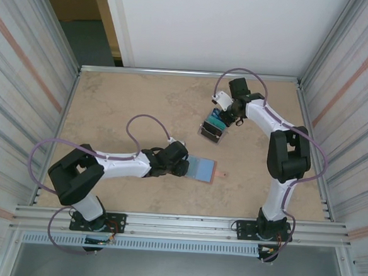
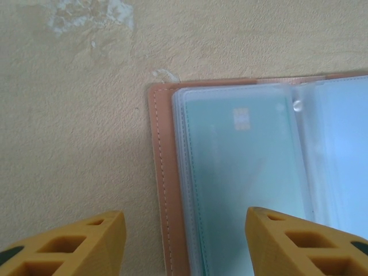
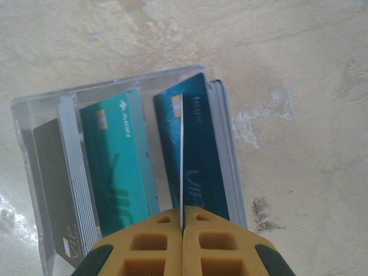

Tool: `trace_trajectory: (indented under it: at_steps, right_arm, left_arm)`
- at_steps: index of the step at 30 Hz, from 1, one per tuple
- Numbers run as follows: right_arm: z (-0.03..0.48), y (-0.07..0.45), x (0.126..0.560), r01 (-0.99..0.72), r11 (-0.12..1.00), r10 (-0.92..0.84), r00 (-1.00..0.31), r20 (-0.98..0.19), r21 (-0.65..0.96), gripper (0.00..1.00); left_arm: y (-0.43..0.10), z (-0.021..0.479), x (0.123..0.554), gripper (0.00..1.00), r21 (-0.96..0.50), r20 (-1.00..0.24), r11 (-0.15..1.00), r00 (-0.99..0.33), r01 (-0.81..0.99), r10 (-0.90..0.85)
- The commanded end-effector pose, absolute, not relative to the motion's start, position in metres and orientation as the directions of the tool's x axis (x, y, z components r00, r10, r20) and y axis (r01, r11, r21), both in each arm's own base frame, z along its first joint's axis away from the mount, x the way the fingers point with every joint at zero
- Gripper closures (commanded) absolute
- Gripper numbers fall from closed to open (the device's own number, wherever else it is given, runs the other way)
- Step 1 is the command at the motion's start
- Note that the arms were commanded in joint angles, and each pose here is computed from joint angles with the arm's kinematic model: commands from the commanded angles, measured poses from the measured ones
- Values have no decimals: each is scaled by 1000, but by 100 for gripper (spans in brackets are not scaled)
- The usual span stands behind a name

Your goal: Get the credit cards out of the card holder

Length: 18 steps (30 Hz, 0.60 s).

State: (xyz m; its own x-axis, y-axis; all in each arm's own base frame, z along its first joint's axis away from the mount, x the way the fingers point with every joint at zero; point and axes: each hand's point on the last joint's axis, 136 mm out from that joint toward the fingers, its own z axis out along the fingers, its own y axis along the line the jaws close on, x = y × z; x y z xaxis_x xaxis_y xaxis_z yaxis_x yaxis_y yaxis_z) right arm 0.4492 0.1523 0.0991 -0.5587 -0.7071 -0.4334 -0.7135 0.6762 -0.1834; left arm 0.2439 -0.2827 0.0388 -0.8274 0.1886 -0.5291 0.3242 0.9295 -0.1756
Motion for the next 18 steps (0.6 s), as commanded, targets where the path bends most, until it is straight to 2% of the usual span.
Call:
trace_trajectory:
  at_steps: [1,4,6,12,18]
  right_arm:
    - [97,149,456,-712,668,-726,-559,-400,-218,86]
    - [97,148,457,-699,678,-720,-571,-394,-226,68]
    - [100,150,457,-694,685,-712,-574,-404,-222,64]
    - [118,157,454,-647,739,-646,-604,-466,-186,63]
    - [153,164,441,-536,834,-504,-641,-579,-132,64]
  left_arm:
    - [-275,48,244,42,-147,-550,936,-813,319,190]
    - [-274,50,245,42,-145,-555,937,-810,318,189]
    - [-273,52,245,41,-144,-557,938,-809,317,188]
    - [-273,55,246,41,-148,-568,937,-803,315,180]
    - [-276,56,250,41,-181,-574,935,-805,305,151]
